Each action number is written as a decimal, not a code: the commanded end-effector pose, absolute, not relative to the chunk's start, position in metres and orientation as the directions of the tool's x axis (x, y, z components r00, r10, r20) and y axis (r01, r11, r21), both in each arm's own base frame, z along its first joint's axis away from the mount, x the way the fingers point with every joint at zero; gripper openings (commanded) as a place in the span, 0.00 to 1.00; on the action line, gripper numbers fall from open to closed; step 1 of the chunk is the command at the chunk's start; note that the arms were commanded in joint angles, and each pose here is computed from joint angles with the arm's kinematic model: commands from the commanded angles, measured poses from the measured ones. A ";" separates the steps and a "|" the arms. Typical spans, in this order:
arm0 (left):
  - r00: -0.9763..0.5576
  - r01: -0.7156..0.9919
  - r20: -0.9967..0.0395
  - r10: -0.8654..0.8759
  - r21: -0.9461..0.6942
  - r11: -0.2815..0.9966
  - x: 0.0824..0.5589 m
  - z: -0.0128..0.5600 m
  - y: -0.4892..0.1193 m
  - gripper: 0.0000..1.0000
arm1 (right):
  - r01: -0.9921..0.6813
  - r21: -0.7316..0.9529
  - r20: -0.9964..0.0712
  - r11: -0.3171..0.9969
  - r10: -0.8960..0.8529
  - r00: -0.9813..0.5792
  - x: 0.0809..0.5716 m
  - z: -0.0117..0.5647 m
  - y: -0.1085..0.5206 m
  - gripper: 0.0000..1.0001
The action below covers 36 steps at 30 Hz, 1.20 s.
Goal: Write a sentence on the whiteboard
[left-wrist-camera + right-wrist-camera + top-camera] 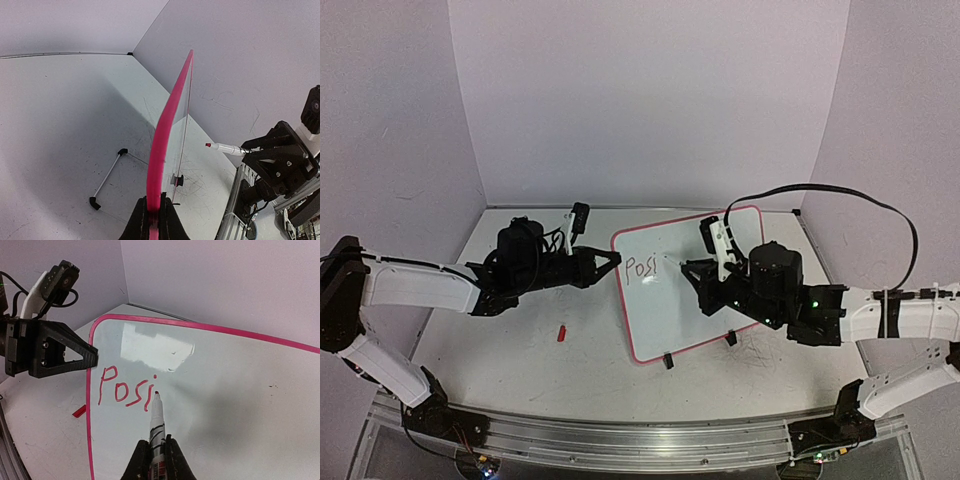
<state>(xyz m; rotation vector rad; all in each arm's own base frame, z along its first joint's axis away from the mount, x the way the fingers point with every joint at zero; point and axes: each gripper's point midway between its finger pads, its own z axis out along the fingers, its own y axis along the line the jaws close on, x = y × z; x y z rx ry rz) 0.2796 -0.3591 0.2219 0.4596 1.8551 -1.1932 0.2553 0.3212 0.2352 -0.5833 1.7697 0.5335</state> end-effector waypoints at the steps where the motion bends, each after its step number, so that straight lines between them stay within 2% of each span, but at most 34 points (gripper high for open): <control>1: -0.510 0.698 -0.840 -0.185 -0.529 0.482 0.285 0.244 -0.351 0.00 | -0.612 0.004 -0.973 0.791 -0.137 -0.184 0.264 0.243 0.318 0.00; 36: -0.514 0.675 -0.836 -0.192 -0.532 0.511 0.290 0.242 -0.349 0.00 | -0.600 -0.024 -0.969 0.800 -0.165 -0.182 0.273 0.234 0.324 0.00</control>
